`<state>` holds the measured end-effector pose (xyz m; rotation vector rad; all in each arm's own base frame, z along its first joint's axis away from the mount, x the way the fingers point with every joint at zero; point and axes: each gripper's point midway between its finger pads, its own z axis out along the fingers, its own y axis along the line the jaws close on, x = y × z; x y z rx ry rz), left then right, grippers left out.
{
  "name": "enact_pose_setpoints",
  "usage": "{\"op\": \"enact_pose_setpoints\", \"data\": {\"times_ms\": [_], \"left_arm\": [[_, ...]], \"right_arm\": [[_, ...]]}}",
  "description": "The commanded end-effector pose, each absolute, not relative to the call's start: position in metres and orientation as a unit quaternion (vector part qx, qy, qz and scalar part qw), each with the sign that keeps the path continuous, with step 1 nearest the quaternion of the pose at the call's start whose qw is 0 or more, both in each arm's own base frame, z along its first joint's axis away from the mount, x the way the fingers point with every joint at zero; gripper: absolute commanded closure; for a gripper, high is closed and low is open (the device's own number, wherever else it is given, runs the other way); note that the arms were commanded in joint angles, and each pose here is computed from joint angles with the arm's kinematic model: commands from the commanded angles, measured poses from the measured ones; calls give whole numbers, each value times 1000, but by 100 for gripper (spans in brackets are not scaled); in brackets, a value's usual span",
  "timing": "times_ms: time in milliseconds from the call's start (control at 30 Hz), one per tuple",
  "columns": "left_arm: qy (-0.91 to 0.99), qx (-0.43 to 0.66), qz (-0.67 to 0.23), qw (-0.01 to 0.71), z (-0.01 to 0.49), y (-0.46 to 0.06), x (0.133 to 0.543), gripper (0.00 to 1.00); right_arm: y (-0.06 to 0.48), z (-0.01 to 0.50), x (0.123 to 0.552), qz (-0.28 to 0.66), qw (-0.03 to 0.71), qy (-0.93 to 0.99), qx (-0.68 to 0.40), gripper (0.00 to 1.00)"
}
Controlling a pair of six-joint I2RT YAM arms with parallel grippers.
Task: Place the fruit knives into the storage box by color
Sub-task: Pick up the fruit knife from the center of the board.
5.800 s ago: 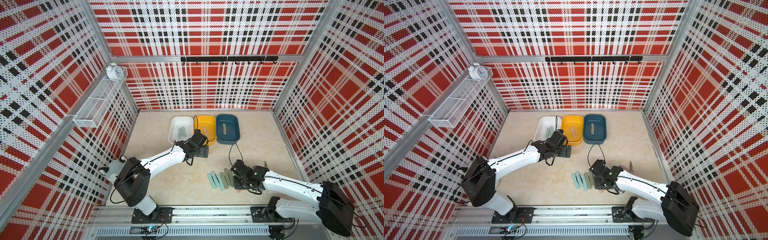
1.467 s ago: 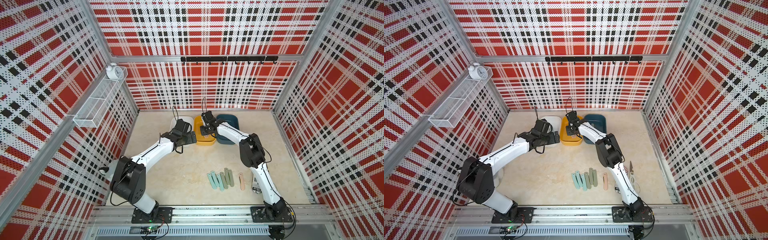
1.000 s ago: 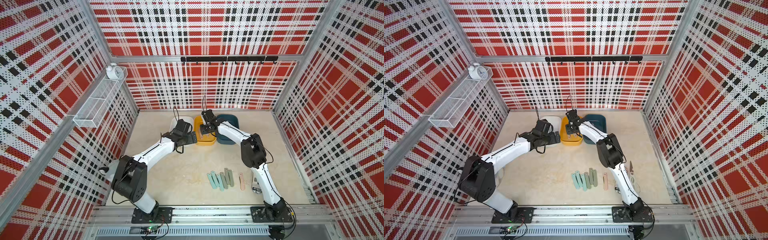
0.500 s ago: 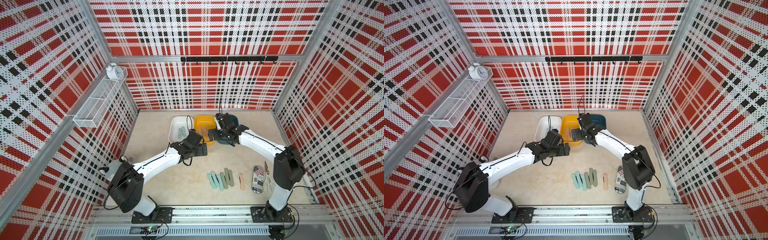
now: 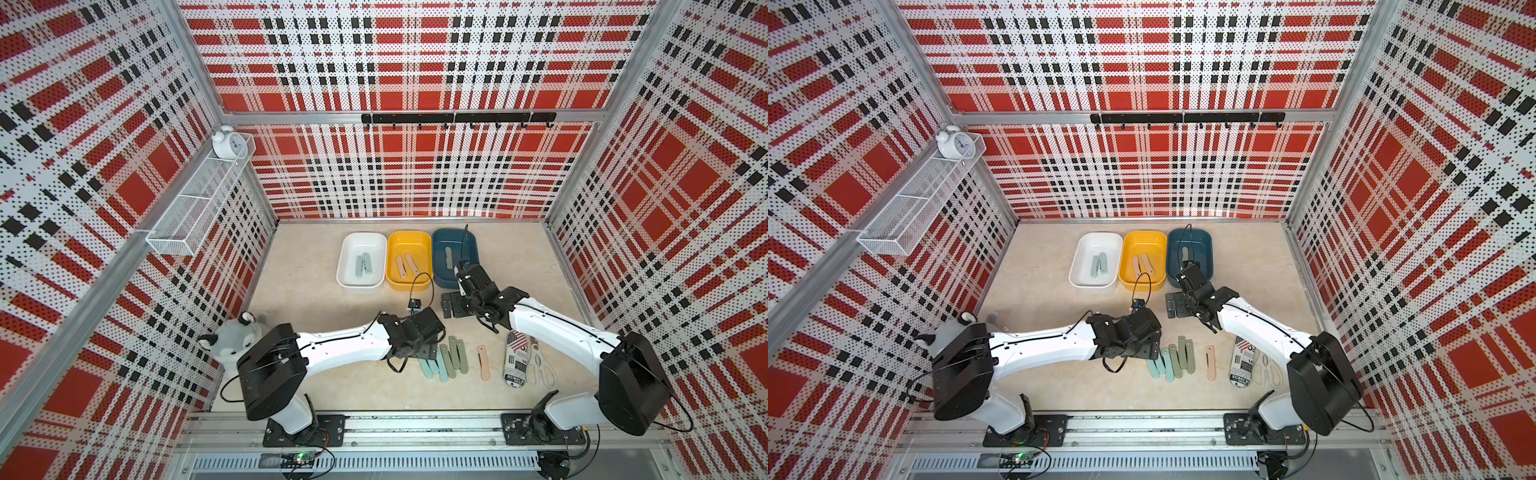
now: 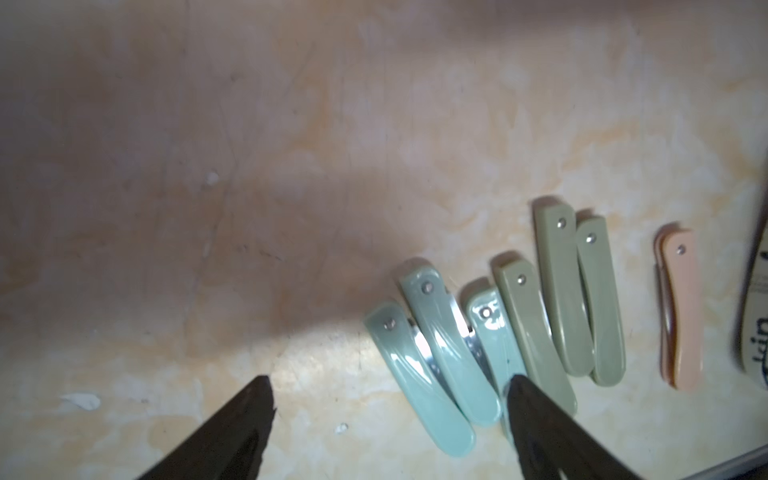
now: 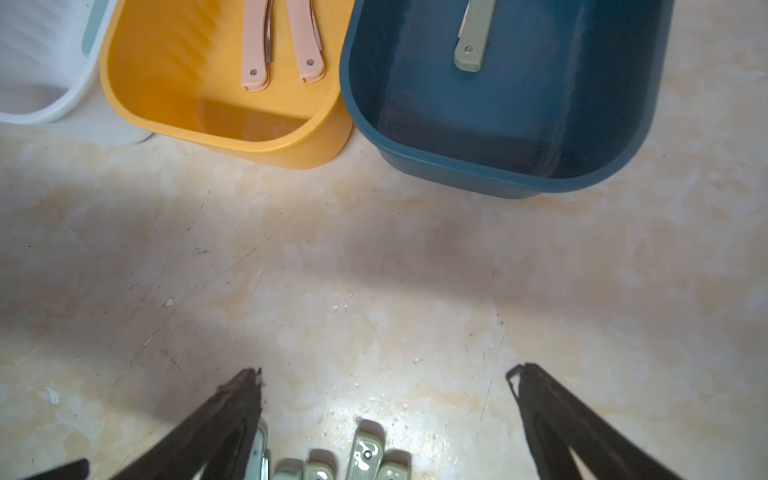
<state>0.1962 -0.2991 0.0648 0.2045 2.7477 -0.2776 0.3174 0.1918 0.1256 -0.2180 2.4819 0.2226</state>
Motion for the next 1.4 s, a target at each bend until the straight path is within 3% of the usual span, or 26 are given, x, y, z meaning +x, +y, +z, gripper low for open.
{"op": "enact_pose_setpoints", "data": {"times_ms": [0,267,700,900,1100,1367], "left_arm": [[981,66,-78,166,50,-298,184,12],[984,83,-64,146,34,-303,171,19],[985,87,-51,142,18,-296,175,19],[986,68,-47,147,19,-282,175,29],[985,61,-50,152,24,-275,173,33],[984,80,-48,153,19,-293,181,30]], "right_arm": [[188,138,319,83,340,934,-74,0],[187,136,319,80,341,933,-79,0],[186,131,318,76,336,936,-79,0],[191,124,319,83,328,938,-80,0],[195,126,323,84,326,938,-83,0],[198,128,325,89,326,938,-84,0]]}}
